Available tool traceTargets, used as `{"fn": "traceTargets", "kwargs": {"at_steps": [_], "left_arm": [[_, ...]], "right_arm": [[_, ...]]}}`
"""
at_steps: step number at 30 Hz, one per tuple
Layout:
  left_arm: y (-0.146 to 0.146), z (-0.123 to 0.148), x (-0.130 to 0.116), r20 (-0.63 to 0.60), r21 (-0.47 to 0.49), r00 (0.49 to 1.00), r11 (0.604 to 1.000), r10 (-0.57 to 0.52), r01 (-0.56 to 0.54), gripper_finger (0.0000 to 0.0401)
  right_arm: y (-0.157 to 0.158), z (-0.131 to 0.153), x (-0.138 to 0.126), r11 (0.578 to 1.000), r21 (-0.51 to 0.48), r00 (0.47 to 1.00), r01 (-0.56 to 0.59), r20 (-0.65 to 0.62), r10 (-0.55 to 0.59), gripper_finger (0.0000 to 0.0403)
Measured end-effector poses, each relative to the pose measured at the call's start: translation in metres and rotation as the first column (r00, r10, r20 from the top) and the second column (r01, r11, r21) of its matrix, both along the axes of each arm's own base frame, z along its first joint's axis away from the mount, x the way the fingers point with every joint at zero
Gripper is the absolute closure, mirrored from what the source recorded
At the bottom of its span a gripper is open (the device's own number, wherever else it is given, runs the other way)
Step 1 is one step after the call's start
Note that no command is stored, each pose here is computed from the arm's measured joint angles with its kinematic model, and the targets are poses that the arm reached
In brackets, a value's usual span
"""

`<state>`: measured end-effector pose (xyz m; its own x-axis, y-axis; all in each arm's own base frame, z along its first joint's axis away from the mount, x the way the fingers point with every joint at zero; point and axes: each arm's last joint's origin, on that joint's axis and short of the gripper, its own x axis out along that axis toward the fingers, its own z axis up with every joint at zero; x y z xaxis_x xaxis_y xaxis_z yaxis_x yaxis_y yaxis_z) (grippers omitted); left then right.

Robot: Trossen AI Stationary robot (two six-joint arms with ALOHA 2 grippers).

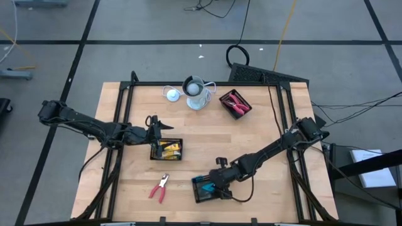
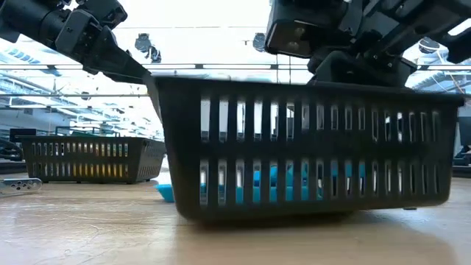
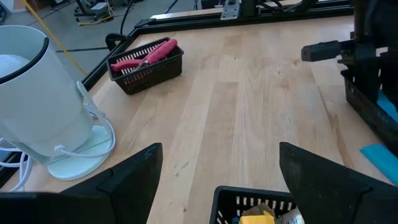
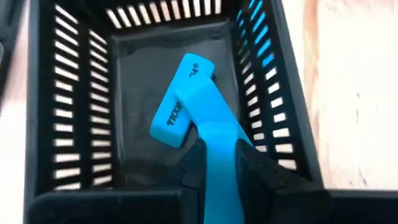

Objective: Pick & Place School Supplies
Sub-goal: Put the blue eraser into the bottom black bin

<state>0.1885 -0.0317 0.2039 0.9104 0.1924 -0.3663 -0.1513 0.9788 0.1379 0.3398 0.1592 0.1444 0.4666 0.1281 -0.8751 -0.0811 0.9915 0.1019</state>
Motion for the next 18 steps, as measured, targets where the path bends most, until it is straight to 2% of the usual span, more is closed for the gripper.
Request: {"fn": "traceTargets", "kwargs": {"at_steps": [3, 12, 14, 18], "left_arm": [[0.0000, 0.0000, 0.0000, 0.000, 0.001, 1.000, 1.000, 0.000, 0.000, 0.0075], [0.0000, 0.0000, 0.0000, 0.000, 0.002, 1.000, 1.000, -0.001, 0.001, 0.0075], [0.0000, 0.0001, 0.0000, 0.000, 0.002, 1.000, 1.000, -0.001, 0.001, 0.0075], [0.0000, 0.0000, 0.0000, 0.000, 0.001, 1.000, 1.000, 0.000, 0.000, 0.0075]], "right_arm": [[-0.0016, -0.0011, -0.0020, 1.000, -0.021, 1.000, 0.022, -0.017, -0.023, 0.0354], [0.0000, -0.0011, -0.0012, 0.999, -0.004, 0.999, 0.039, -0.003, -0.039, 0.0353], [0.0023, -0.0011, -0.0009, 1.000, -0.001, 1.000, 0.030, 0.009, -0.030, 0.0324], [0.0062, -0.0012, 0.0006, 1.000, 0.005, 0.999, 0.003, 0.042, -0.003, 0.0239]]}}
